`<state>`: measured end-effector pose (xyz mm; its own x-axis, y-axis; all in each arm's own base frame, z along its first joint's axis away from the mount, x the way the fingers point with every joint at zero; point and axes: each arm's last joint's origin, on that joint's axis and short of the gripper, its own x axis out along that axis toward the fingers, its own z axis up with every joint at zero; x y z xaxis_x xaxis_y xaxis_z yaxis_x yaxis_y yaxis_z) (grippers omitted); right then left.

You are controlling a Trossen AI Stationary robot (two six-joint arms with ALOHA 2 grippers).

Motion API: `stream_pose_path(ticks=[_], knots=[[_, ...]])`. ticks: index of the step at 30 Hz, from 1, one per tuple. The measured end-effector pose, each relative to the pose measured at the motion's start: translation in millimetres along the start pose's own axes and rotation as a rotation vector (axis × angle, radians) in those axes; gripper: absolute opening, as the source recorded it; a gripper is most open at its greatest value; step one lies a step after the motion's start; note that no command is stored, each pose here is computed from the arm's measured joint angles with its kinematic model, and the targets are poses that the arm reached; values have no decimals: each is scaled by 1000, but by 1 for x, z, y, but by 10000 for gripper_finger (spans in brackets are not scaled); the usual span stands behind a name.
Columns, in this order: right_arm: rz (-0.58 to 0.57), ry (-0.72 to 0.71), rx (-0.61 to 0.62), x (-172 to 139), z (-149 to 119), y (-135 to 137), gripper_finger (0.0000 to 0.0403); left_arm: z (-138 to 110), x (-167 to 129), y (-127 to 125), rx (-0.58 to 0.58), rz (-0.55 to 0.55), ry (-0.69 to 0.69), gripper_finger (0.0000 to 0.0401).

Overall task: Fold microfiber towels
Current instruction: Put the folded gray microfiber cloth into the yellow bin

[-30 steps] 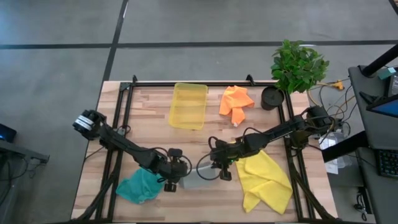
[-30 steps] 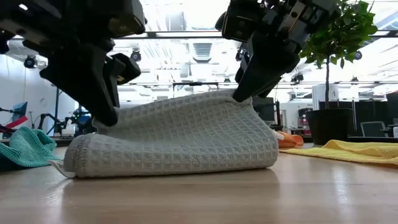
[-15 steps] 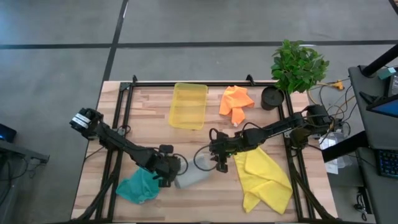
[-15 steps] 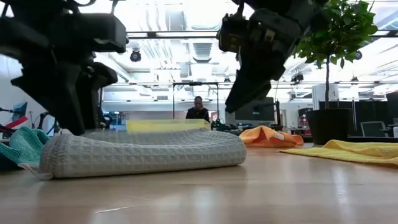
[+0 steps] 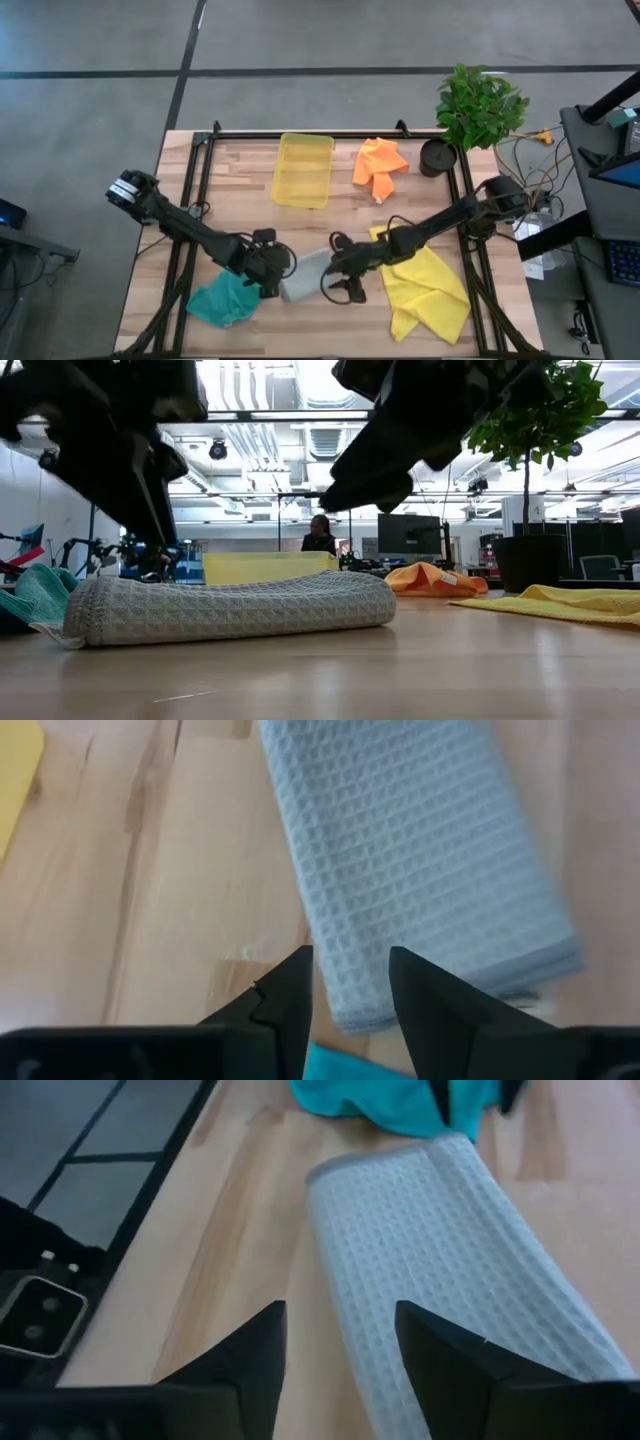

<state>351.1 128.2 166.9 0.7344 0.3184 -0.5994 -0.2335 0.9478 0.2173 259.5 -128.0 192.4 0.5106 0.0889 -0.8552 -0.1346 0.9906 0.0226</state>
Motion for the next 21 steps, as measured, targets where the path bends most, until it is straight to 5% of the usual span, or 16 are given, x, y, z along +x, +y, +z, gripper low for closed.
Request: stream_pose_path(ticks=[17, 21], knots=[[-227, 104, -603, 74, -16, 39, 258, -8, 54, -5, -108, 49, 71, 120], [-409, 174, -721, 88, -23, 53, 258, -7, 57, -7, -117, 16, 61, 120]])
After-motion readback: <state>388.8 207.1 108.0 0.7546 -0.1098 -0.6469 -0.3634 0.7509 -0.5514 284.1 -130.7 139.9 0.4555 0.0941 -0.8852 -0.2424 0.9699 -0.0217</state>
